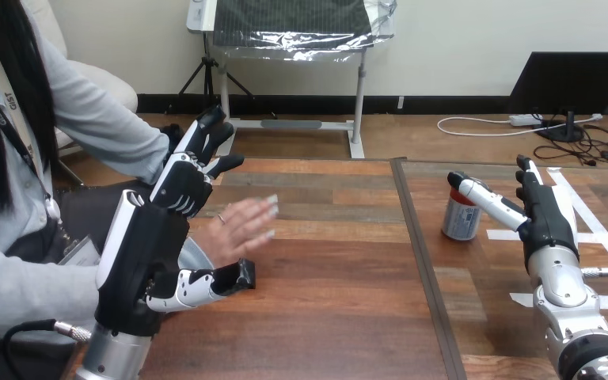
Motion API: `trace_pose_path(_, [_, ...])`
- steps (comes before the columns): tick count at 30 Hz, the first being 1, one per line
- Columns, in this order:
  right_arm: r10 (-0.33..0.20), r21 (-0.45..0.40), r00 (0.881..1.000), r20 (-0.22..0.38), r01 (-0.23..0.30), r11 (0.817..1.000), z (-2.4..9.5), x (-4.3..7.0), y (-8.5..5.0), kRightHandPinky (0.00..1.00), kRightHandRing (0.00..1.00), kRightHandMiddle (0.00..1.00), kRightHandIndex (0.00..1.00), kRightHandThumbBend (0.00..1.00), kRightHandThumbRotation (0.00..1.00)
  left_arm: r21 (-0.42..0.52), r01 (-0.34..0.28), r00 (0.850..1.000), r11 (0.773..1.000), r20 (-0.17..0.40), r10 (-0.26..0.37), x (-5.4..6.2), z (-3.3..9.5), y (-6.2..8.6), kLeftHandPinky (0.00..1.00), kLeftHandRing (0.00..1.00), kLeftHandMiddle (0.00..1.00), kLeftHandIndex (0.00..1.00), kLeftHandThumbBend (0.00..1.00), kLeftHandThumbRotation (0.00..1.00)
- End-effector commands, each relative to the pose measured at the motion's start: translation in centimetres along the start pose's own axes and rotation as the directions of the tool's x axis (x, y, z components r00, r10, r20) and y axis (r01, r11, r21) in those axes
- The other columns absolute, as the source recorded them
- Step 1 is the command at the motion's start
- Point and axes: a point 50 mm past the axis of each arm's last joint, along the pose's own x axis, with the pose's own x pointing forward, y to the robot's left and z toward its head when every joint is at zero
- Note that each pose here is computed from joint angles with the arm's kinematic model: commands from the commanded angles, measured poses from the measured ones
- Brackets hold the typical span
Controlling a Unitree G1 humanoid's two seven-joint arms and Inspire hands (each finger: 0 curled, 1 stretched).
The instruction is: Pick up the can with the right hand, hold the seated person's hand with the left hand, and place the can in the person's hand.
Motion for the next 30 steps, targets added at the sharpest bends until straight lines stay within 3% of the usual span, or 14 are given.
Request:
trace_pose_path(1, [-0.008, 0.025, 0.994, 0.111, 0.006, 1.0, 2.9, 0.7, 0.2, 1.0, 1.0, 1.0, 1.0, 1.0, 0.54, 0.005, -0.018, 0.998, 1.0, 0.062, 0.017, 1.7, 0.3, 0.5, 0.86, 0.96, 0.99, 0.95, 1.0, 0.55])
trace_pose_path(5, [-0.007, 0.031, 0.992, 0.128, 0.003, 1.0, 2.8, 0.6, 0.2, 1.0, 1.0, 1.0, 1.0, 1.0, 0.57, -0.019, -0.021, 0.998, 1.0, 0.064, 0.022, 1.8, 0.2, 0.4, 0.86, 0.96, 0.99, 0.95, 1.0, 0.54])
trace_pose_path(8, [-0.012, 0.033, 0.989, 0.145, 0.007, 0.999, 2.8, 0.5, 0.3, 0.86, 0.95, 0.96, 1.0, 1.0, 0.61, -0.024, -0.019, 0.997, 1.0, 0.068, 0.021, 1.9, 0.2, 0.3, 0.87, 0.96, 0.99, 0.95, 1.0, 0.54])
trace_pose_path(11, [-0.011, 0.059, 0.987, 0.159, 0.001, 0.998, 2.8, 0.3, 0.4, 0.84, 0.95, 0.96, 1.0, 1.0, 0.62, -0.029, -0.018, 0.998, 0.999, 0.067, 0.02, 1.9, 0.1, 0.3, 0.87, 0.96, 0.99, 0.95, 1.0, 0.54])
trace_pose_path(19, [0.003, 0.075, 0.976, 0.216, -0.02, 0.997, 2.8, 0.0, 0.5, 0.94, 0.99, 1.0, 1.0, 1.0, 0.67, -0.038, -0.018, 0.998, 0.999, 0.067, 0.021, 1.9, 0.0, 0.1, 0.87, 0.96, 0.98, 0.95, 1.0, 0.53])
trace_pose_path(30, [0.002, 0.072, 0.961, 0.278, -0.023, 0.997, 3.1, -0.3, 0.7, 0.98, 1.0, 1.0, 1.0, 1.0, 0.68, -0.052, -0.018, 0.998, 0.998, 0.066, 0.021, 2.1, -0.1, -0.3, 0.86, 0.96, 0.99, 0.95, 1.0, 0.53])
